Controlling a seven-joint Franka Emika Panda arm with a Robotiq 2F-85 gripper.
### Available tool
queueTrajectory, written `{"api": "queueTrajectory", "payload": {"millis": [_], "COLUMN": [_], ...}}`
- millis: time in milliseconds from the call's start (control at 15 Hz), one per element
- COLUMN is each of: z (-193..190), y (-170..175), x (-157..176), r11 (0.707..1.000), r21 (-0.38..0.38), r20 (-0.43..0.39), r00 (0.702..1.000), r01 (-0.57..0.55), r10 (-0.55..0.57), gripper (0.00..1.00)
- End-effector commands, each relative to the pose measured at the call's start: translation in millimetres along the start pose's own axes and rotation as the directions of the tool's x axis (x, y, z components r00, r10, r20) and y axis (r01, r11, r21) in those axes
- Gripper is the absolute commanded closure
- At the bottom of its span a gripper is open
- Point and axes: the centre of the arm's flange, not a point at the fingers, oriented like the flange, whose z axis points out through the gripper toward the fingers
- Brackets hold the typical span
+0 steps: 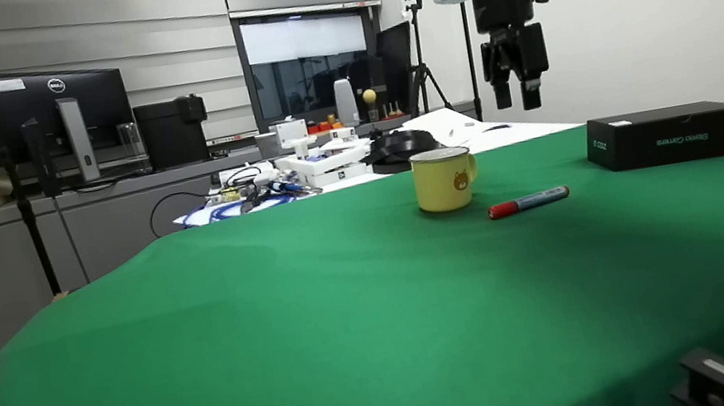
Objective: Put the marker in the cup
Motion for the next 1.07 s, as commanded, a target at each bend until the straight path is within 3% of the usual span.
{"api": "queueTrajectory", "payload": {"millis": [0, 200, 1000], "z": [22.3, 42.7, 55.2], "y": [0.0, -6.7, -15.1], "x": [13.0, 17.6, 17.0], "r11": [1.000, 0.997, 0.998], "r21": [0.009, 0.073, 0.062], "r20": [0.016, 0.021, 0.032], "r00": [0.999, 0.999, 0.999], "r01": [-0.028, -0.032, -0.019], "r10": [0.028, 0.031, 0.017], "gripper": [0.00, 0.00, 0.00]}}
